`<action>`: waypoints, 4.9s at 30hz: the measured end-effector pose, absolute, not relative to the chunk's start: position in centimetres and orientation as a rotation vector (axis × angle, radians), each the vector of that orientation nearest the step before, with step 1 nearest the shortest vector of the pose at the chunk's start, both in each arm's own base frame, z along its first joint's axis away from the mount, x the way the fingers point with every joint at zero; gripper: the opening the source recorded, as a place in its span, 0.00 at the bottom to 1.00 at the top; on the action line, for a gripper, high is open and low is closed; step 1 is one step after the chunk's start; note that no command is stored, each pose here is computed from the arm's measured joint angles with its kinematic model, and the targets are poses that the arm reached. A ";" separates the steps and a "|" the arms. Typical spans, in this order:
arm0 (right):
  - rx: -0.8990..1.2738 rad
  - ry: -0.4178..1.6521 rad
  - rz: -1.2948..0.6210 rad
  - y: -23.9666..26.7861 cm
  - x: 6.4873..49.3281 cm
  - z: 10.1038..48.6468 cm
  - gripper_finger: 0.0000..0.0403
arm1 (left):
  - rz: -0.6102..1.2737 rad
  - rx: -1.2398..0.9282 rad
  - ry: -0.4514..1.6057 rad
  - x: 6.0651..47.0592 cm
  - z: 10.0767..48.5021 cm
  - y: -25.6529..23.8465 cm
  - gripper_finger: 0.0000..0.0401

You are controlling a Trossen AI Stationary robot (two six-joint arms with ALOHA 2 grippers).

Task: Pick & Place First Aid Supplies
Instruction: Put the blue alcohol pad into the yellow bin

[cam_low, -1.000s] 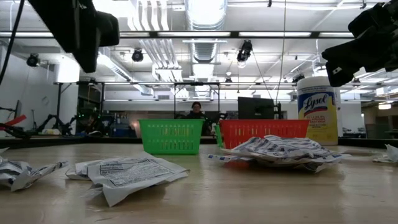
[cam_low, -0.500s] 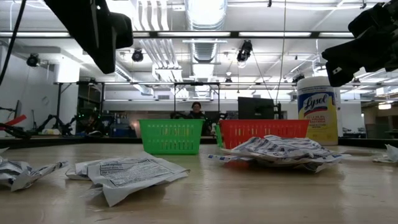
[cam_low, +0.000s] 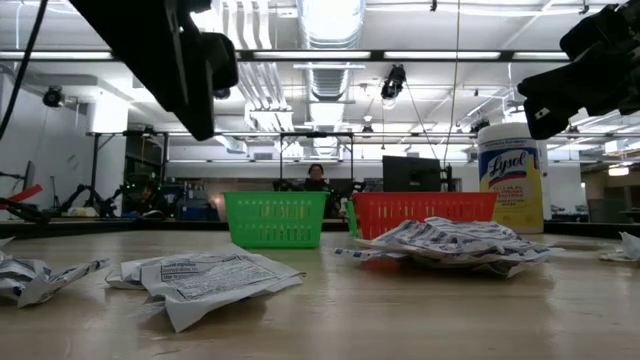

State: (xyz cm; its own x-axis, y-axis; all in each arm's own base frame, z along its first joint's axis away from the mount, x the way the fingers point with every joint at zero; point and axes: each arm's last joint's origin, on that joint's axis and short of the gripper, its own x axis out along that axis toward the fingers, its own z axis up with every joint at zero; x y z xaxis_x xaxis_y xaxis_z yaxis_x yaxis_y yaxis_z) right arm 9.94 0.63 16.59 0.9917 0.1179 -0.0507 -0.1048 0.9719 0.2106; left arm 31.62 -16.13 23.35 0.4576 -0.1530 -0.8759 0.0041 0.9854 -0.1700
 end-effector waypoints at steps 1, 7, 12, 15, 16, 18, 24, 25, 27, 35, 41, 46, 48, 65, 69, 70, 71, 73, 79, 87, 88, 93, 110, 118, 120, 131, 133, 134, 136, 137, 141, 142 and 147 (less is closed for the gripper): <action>0.209 0.062 0.113 0.6 9.9 16.6 0.07 | -0.090 -0.138 1.088 31.6 23.3 -16.1 0.44; 0.209 0.062 0.113 0.6 9.9 16.6 0.07 | -0.080 -0.115 1.078 31.7 23.4 -15.9 0.44; 0.209 0.062 0.113 0.6 9.9 16.6 0.07 | -0.067 -0.112 1.079 31.7 22.7 -15.7 0.44; 0.209 0.062 0.113 0.6 9.9 16.6 0.07 | -0.060 -0.133 1.067 31.6 21.9 -15.5 0.44; 0.209 0.062 0.113 0.6 9.9 16.6 0.07 | -0.058 -0.144 1.063 31.6 21.6 -15.5 0.44; 0.209 0.062 0.113 0.6 9.9 16.6 0.07 | -0.052 -0.155 1.058 31.5 21.3 -15.5 0.44; 0.209 0.063 0.113 0.6 9.9 16.6 0.07 | -0.031 -0.175 1.075 31.2 20.3 -15.3 0.44; 0.209 0.063 0.113 0.6 9.9 16.6 0.07 | -0.022 -0.182 1.083 31.0 20.0 -15.2 0.44; 0.209 0.062 0.113 0.6 9.9 16.6 0.07 | -0.007 -0.196 1.094 30.8 19.6 -15.1 0.44; 0.209 0.062 0.113 0.6 9.9 16.6 0.07 | -0.005 -0.206 1.082 30.4 18.1 -14.9 0.44; 0.209 0.063 0.113 0.6 9.9 16.6 0.07 | -0.006 -0.210 1.070 30.0 17.0 -14.7 0.44; 0.209 0.063 0.113 0.6 9.9 16.6 0.07 | -0.010 -0.214 1.060 29.9 16.5 -14.7 0.44; 0.209 0.063 0.113 0.6 9.9 16.6 0.07 | -0.008 -0.212 1.064 29.8 16.4 -14.6 0.44; 0.209 0.062 0.112 0.6 9.9 16.6 0.07 | 0.019 -0.167 1.096 30.3 14.6 -14.9 0.43; 0.209 0.062 0.112 0.6 9.9 16.6 0.07 | 0.041 -0.130 1.099 30.0 14.8 -14.6 0.43; 0.209 0.062 0.113 0.6 9.9 16.6 0.07 | 0.045 -0.126 1.104 29.9 14.9 -14.6 0.43; 0.209 0.063 0.113 0.6 9.9 16.6 0.07 | 0.050 -0.121 1.110 29.8 14.9 -14.5 0.43; 0.209 0.063 0.113 0.6 9.9 16.6 0.07 | 0.067 -0.103 1.119 29.6 15.0 -14.4 0.43; 0.209 0.063 0.113 0.6 9.9 16.6 0.07 | 0.123 -0.038 1.138 29.0 15.4 -13.8 0.43; 0.209 0.063 0.113 0.6 9.9 16.6 0.07 | 0.121 -0.048 1.119 28.7 17.3 -13.6 0.43; 0.209 0.063 0.113 0.6 9.9 16.6 0.07 | 0.117 -0.053 1.114 28.7 17.5 -13.6 0.43; 0.209 0.063 0.113 0.6 9.9 16.6 0.07 | 0.091 -0.062 1.089 28.8 17.4 -13.7 0.43; 0.209 0.063 0.113 0.6 9.9 16.6 0.07 | -0.255 0.446 1.005 28.7 15.8 -13.4 0.43; 0.209 0.063 0.113 0.6 9.9 16.6 0.07 | -0.343 0.477 0.993 29.1 15.8 -12.9 0.43; 0.209 0.062 0.113 0.6 9.9 16.6 0.07 | -0.363 0.471 0.995 29.2 15.8 -12.7 0.43; 0.209 0.063 0.113 0.6 9.9 16.6 0.07 | -0.409 0.434 1.003 29.7 15.7 -11.4 0.31; 0.209 0.062 0.113 0.6 9.9 16.6 0.07 | -0.400 0.428 1.001 29.9 15.8 -11.1 0.31; 0.209 0.063 0.113 0.6 9.9 16.6 0.07 | -0.397 0.427 0.998 30.0 15.8 -11.0 0.31; 0.209 0.062 0.113 0.6 9.9 16.6 0.07 | -0.395 0.426 0.997 30.0 15.8 -10.8 0.31; 0.209 0.062 0.113 0.6 9.9 16.6 0.07 | -0.399 0.422 0.998 30.1 15.7 -10.8 0.31; 0.209 0.063 0.113 0.6 9.9 16.6 0.07 | -0.437 0.400 1.017 30.2 15.0 -10.9 0.31; 0.209 0.063 0.113 0.6 9.9 16.6 0.07 | -0.446 0.396 1.023 30.3 14.8 -10.9 0.31; 0.209 0.062 0.113 0.6 9.9 16.6 0.07 | -0.448 0.381 1.014 30.6 14.5 -11.0 0.31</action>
